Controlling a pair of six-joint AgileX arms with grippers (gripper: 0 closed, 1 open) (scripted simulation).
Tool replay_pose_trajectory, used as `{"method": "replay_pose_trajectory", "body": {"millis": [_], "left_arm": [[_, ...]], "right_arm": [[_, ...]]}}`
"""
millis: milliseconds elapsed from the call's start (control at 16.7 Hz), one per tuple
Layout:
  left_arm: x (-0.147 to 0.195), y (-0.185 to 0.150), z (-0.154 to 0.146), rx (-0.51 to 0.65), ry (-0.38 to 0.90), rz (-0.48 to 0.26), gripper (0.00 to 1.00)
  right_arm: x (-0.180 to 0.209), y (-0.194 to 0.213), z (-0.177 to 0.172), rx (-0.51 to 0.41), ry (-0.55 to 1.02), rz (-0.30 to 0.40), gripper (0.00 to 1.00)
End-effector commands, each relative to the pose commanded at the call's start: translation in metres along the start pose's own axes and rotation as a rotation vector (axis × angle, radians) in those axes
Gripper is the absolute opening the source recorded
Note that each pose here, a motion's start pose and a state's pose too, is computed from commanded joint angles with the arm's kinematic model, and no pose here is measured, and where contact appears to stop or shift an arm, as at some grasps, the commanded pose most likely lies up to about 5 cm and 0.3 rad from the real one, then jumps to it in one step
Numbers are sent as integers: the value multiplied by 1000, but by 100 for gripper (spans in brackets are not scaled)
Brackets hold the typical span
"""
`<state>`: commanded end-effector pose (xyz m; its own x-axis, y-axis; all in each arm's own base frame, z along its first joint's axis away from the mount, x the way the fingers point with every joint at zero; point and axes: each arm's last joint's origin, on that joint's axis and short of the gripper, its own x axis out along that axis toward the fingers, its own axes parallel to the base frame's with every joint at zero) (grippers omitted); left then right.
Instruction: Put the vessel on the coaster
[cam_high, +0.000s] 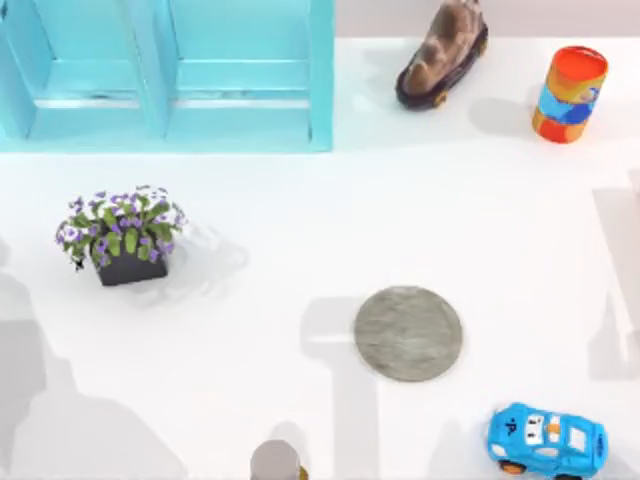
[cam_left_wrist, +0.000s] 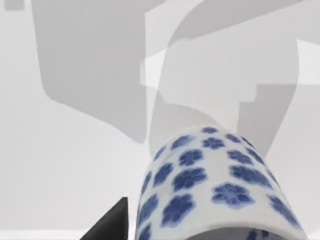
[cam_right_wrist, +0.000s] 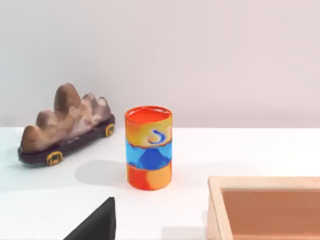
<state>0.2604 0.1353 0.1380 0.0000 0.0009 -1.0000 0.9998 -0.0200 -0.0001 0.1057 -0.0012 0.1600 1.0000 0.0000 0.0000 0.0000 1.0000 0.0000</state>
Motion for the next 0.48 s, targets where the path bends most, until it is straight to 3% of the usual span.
{"method": "replay_pose_trajectory", "body": {"millis": [480], "left_arm": [[0,0,0,0,0,0,17]], "right_arm": [[0,0,0,0,0,0,100]]}}
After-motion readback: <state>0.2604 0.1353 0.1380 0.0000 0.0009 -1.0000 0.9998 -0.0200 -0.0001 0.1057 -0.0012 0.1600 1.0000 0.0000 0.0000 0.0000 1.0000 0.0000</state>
